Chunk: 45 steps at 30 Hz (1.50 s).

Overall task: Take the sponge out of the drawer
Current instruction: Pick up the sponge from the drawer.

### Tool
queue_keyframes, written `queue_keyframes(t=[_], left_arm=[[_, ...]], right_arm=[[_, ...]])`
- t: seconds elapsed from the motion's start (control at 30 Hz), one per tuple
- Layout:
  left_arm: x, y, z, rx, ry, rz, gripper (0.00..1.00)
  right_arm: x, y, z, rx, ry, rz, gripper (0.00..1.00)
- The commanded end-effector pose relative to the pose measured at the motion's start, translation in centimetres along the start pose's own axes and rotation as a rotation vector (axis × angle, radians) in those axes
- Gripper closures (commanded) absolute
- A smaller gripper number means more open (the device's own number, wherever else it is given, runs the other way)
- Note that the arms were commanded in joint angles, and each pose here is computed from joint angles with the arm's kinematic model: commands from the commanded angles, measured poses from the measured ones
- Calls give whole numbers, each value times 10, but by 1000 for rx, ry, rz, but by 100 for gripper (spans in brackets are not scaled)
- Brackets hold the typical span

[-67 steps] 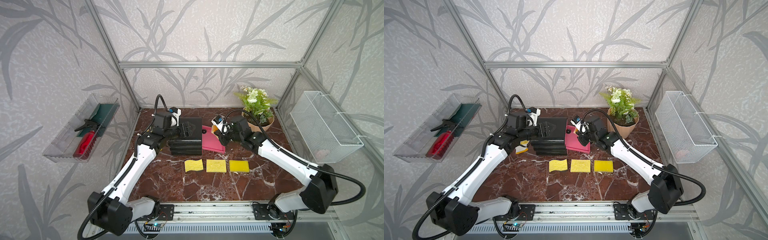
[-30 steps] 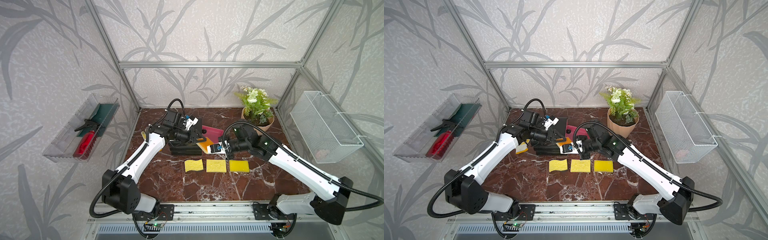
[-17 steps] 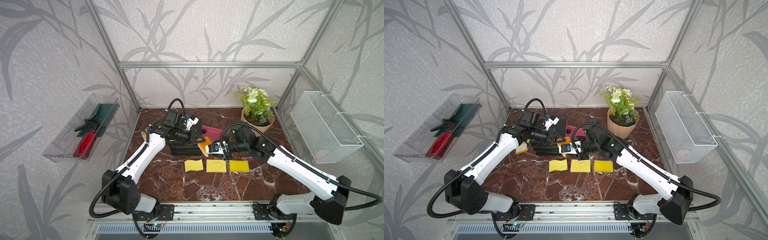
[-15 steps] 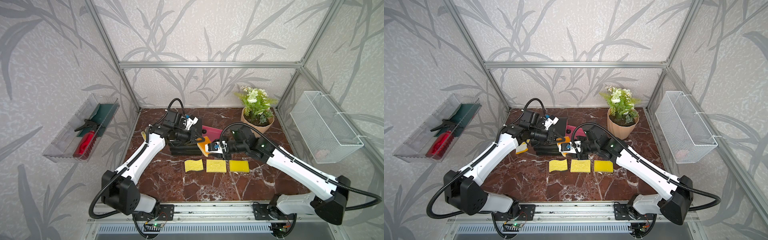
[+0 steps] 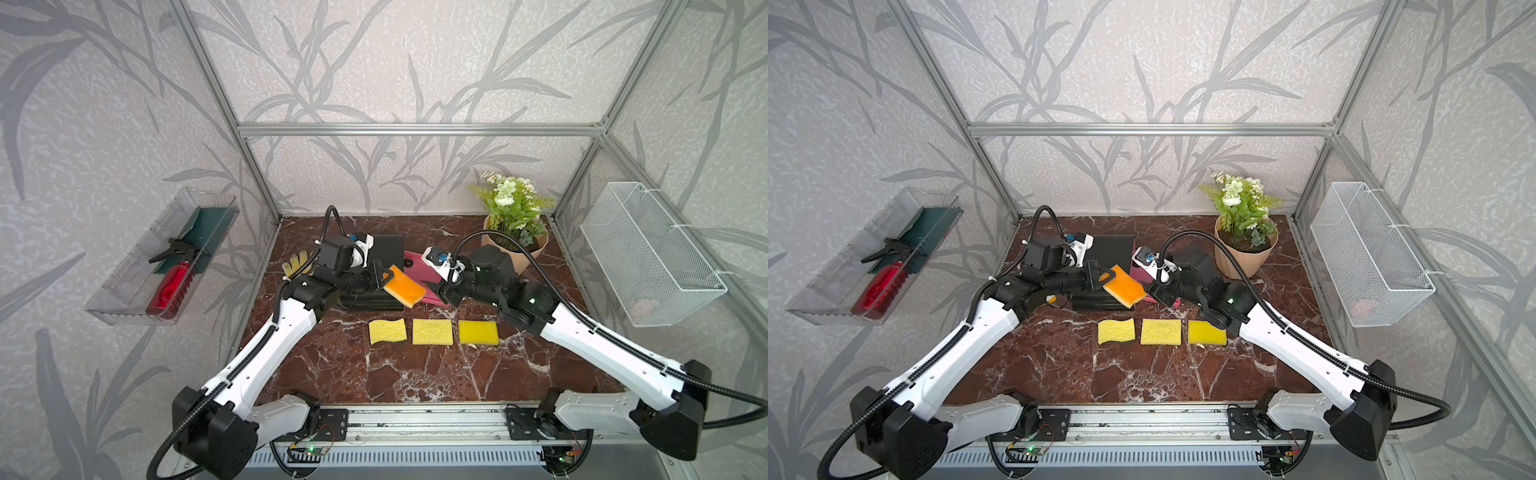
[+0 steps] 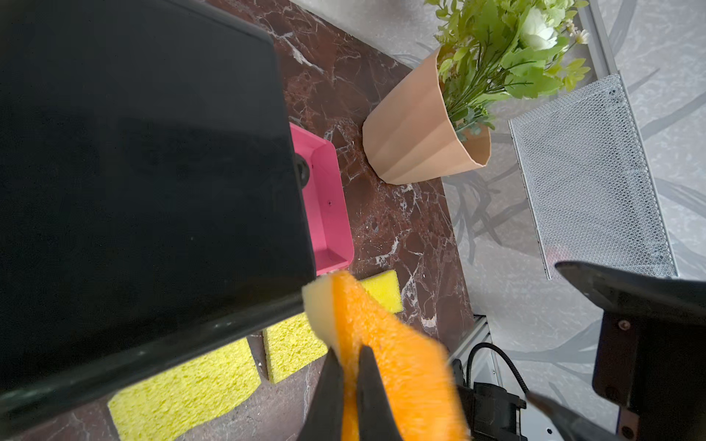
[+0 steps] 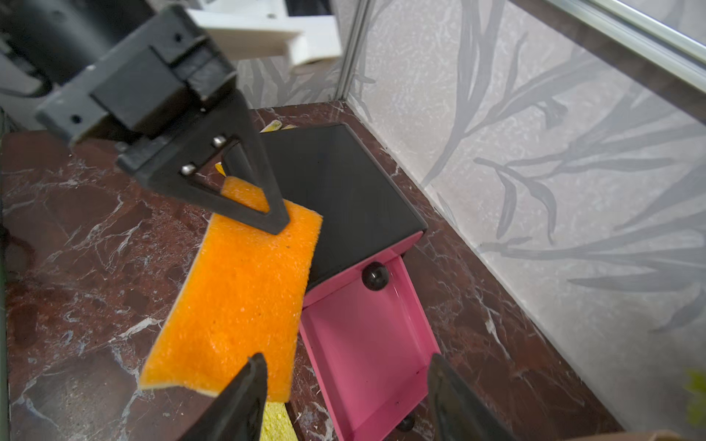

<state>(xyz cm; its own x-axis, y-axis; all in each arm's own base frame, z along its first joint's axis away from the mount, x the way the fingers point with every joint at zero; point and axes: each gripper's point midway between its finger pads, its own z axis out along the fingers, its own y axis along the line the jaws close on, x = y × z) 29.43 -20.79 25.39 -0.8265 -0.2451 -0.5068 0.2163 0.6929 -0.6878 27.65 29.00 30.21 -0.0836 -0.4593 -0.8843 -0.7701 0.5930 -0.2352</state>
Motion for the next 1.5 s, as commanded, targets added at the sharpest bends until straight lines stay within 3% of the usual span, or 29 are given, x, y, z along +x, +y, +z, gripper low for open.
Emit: queue_keyframes(t=[0.0,0.3,0.43,0.6,0.77,0.87,1.0,1.47], left_arm=[[-14,-8,-11,2,-162,-34,100],[29,-6,-6,10,-406,-108,100],[53,-10,-5,-4,-539,-83,100],[67,-16,-3,8,-630,-67,100],[88,-22,15,14,-631,-81,100],[94,-34,19,34,-653,-58,100],[98,-39,26,33,-636,-48,100],[104,-65,45,71,-602,19,100]], right_arm=[[-17,-20,-24,99,-101,164,33],[24,-31,-45,197,-53,429,30],[49,-14,-52,134,-5,524,31],[96,15,-58,50,76,667,34],[141,32,-66,32,145,752,34],[158,56,-65,-72,146,848,35],[157,70,-68,-170,61,958,34],[154,64,-58,-153,6,1042,37]])
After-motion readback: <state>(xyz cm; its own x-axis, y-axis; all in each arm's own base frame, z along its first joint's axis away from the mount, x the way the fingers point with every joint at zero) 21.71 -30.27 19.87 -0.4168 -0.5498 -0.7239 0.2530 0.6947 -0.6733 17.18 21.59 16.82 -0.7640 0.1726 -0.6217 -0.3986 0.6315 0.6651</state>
